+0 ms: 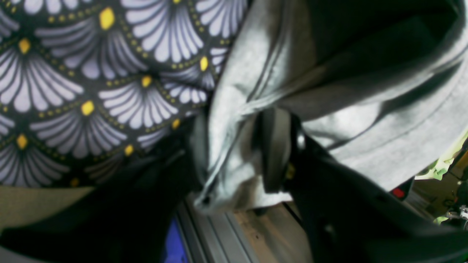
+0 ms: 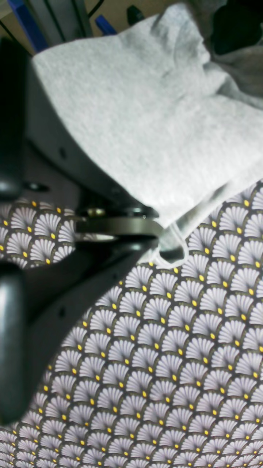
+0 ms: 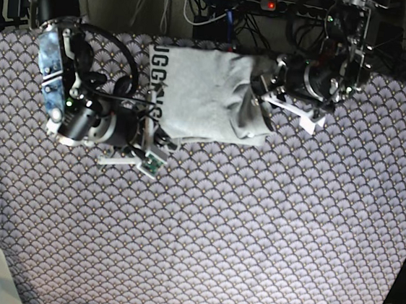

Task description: Fold the T-shirt properly

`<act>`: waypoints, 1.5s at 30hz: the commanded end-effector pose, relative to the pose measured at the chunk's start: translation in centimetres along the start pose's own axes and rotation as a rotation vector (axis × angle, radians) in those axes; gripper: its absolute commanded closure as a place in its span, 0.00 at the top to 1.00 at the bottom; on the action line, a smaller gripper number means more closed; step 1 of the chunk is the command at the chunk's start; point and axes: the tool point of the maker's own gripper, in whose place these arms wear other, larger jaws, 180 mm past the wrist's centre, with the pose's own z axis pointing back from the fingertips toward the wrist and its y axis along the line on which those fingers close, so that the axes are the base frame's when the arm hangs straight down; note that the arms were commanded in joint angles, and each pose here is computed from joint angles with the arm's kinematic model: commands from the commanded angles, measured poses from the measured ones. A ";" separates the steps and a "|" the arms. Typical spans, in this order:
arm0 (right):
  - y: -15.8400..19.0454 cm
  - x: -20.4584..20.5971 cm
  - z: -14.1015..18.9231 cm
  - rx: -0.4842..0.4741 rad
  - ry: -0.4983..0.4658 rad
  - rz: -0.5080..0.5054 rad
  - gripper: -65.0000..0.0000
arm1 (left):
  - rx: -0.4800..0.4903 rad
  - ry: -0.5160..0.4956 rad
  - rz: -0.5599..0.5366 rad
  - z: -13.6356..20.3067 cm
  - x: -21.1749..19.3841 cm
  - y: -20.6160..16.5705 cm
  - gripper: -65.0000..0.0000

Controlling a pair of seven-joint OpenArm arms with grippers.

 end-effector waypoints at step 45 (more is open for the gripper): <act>-3.6 -4.8 3.0 -0.126 0.014 -0.171 0.00 | -0.006 -0.354 -0.137 -3.7 18.2 -15.3 0.25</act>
